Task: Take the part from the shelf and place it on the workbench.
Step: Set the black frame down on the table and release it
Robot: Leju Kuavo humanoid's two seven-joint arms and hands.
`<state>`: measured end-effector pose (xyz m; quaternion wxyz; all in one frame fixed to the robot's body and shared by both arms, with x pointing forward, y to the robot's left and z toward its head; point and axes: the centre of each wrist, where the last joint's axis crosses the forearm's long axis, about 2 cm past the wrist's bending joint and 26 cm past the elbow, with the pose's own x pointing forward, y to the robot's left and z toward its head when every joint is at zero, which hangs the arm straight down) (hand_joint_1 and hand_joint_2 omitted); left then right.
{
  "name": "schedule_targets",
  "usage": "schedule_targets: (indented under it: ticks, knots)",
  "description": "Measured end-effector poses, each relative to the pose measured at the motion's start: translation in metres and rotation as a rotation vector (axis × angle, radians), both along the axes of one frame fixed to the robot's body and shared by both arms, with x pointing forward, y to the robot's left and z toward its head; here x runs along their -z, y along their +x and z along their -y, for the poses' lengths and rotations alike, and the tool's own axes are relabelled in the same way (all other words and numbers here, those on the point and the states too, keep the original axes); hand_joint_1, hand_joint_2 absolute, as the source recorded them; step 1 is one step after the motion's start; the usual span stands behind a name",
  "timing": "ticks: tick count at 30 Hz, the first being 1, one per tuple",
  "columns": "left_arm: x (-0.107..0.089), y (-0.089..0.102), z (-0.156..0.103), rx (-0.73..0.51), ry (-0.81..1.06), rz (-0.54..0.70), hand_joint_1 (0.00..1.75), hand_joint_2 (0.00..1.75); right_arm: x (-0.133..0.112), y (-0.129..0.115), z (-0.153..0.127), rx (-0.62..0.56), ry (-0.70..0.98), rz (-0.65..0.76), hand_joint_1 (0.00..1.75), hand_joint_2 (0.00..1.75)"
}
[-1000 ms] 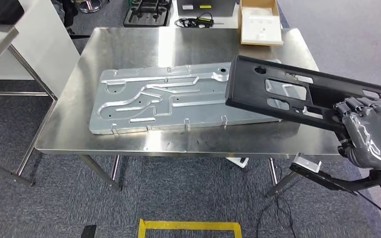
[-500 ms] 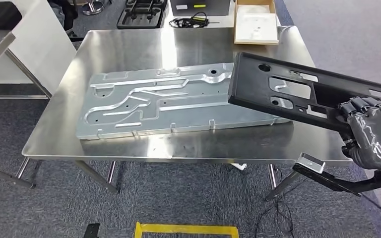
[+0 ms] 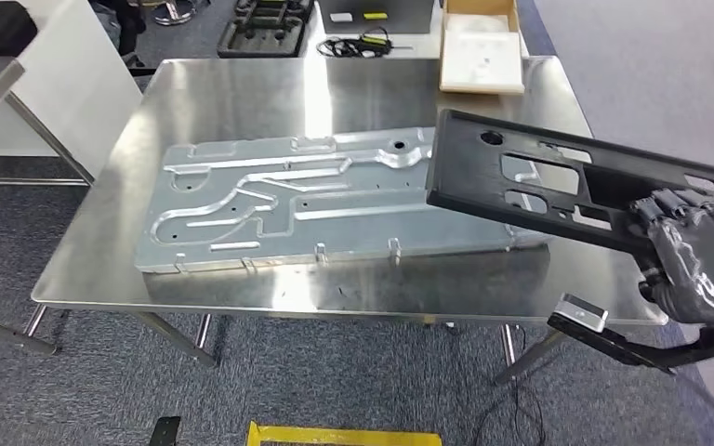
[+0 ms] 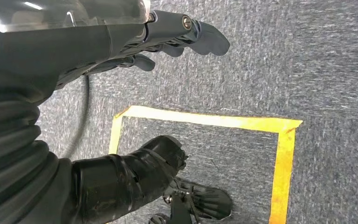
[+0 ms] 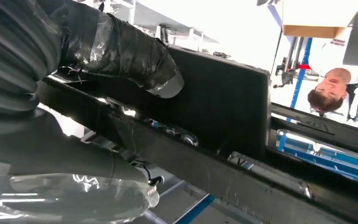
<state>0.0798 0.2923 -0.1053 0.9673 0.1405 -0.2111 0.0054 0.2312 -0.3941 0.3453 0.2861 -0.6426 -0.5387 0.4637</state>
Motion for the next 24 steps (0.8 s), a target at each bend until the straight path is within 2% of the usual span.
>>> schedule_targets:
  ticks: [15, 24]
  knots:
    - [-0.0004, 0.0021, 0.0065, 0.000, -0.010, -0.009, 0.00, 1.75, 0.0054, -0.0008, -0.0003, -0.006, 0.014, -0.024, 1.75, 1.75]
    - [-0.0008, 0.0041, 0.0072, 0.005, -0.014, -0.012, 0.00, 1.75, 0.0019, 0.0006, 0.0066, -0.018, 0.081, -0.012, 1.75, 1.75]
